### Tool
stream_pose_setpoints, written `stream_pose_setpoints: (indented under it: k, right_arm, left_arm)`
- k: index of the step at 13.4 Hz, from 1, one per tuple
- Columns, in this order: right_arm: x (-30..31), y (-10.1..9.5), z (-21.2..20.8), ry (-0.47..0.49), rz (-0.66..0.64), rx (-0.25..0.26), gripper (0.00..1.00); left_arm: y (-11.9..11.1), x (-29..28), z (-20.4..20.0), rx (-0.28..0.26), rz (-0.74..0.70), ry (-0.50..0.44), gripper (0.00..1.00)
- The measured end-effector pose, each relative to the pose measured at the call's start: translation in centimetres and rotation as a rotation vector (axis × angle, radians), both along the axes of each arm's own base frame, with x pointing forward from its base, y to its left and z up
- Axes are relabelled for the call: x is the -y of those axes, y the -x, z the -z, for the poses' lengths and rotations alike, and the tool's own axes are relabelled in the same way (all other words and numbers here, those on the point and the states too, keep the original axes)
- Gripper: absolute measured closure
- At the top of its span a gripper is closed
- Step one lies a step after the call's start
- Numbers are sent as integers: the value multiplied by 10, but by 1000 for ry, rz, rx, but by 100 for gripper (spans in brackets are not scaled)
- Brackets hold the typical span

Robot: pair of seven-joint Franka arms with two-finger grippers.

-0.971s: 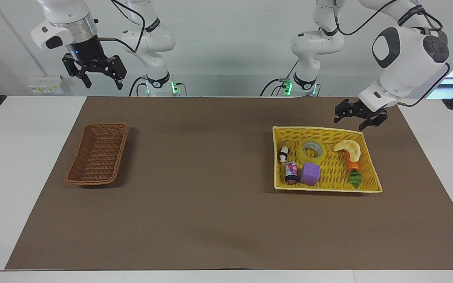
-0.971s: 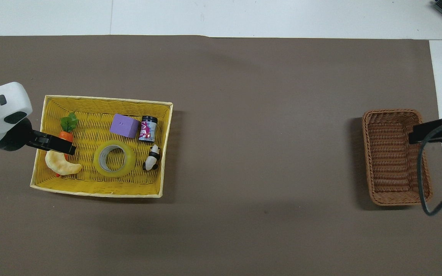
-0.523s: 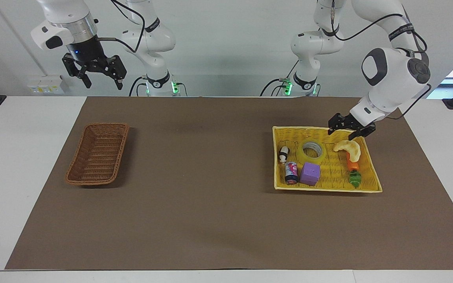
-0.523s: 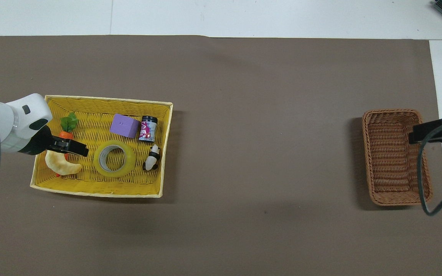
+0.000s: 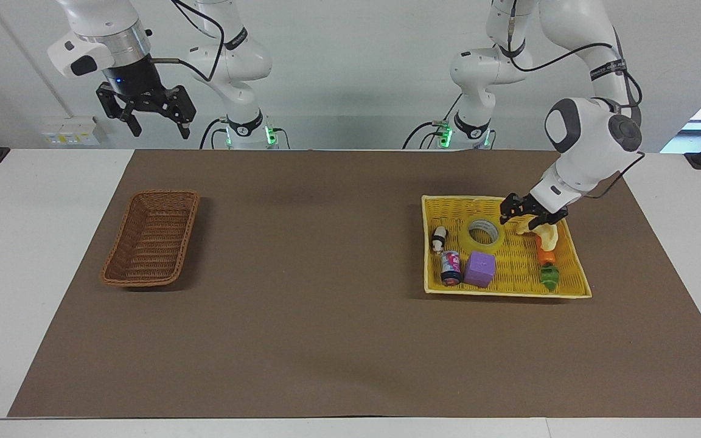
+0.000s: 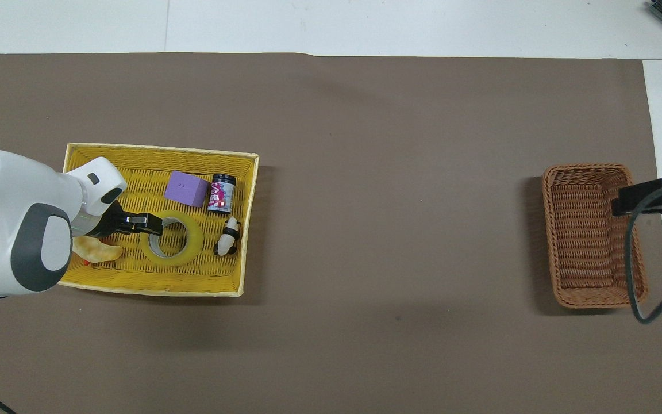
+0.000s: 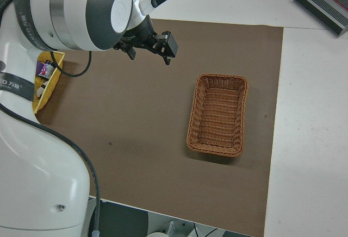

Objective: Move tape to another basket
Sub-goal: 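Reach the left gripper into the yellow tray toward the tape roll, then grasp the tape roll with the left gripper and lift it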

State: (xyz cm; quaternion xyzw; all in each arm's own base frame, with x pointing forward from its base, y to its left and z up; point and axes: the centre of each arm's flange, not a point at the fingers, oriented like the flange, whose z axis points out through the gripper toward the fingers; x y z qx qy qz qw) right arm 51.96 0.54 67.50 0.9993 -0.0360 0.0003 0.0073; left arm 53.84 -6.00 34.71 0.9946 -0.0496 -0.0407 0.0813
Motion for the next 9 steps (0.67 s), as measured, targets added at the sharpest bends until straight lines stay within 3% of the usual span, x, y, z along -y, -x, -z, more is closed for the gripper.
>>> stream_pose_setpoints:
  k: [4, 9]
  right_arm:
    - [0, 0, 0, 0, 0, 0, 0]
    - [0, 0, 0, 0, 0, 0, 0]
  left_arm:
    - [12, -2, 28, 3, -22, -10, 77]
    - [6, -5, 21, 15, -30, -9, 77]
